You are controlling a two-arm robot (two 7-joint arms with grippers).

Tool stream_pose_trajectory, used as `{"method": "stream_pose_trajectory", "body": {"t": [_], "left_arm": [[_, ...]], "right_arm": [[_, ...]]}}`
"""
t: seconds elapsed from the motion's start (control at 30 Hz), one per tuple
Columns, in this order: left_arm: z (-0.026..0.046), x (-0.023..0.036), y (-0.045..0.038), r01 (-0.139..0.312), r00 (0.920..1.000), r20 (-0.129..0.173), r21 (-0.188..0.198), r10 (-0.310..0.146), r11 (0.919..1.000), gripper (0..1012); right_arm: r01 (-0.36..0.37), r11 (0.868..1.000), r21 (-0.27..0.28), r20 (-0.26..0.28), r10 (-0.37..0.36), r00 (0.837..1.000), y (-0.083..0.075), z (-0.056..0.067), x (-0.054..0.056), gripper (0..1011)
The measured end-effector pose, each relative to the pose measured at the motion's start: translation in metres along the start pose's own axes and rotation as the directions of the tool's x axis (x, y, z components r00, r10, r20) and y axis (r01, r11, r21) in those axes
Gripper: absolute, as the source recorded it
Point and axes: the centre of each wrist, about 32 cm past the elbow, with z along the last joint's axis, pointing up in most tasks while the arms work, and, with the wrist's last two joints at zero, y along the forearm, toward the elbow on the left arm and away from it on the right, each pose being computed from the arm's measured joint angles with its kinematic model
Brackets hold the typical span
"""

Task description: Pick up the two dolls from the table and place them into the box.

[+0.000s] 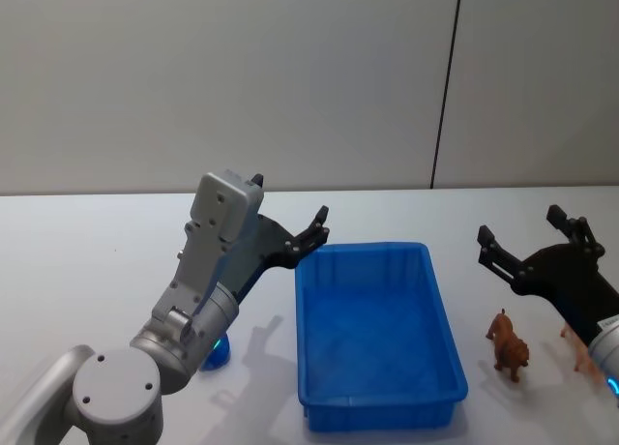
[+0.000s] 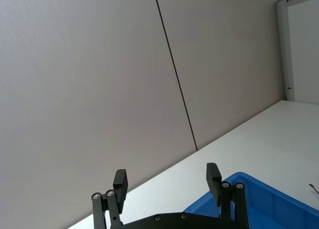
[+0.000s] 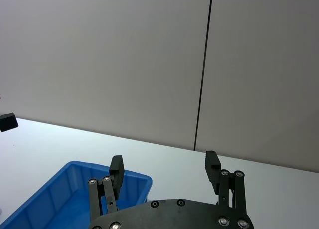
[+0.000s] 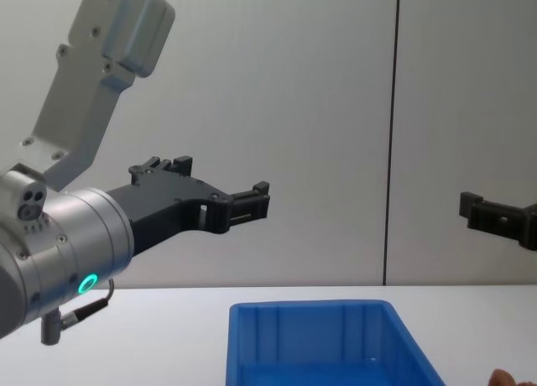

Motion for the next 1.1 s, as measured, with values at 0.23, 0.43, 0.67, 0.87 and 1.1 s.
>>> {"method": "stream_pose_trajectory", "body": {"t": [0.23,0.43,0.67,0.87,1.1], "left_arm": [[0.0,0.0,0.0,0.0,1.0,0.0,0.0,0.0,1.0,1001],[0.0,0.0,0.0,0.0,1.0,0.0,0.0,0.0,1.0,1001],[0.0,0.0,0.0,0.0,1.0,0.0,0.0,0.0,1.0,1001],[0.0,0.0,0.0,0.0,1.0,0.0,0.0,0.0,1.0,1001],[0.0,0.0,0.0,0.0,1.0,0.0,0.0,0.0,1.0,1001]], "right_arm": [[0.0,1.0,0.0,0.0,0.0,1.0,0.0,0.0,0.0,1001],[0.0,1.0,0.0,0.0,0.0,1.0,0.0,0.0,0.0,1001],[0.002,1.0,-0.003,0.001,-0.002,1.0,-0.001,-0.001,0.001,1001],[0.035,0.999,-0.014,0.003,-0.035,0.999,-0.013,-0.003,0.004,1001],[0.105,0.993,-0.053,0.005,-0.104,0.995,-0.038,-0.008,0.009,1001]]}}
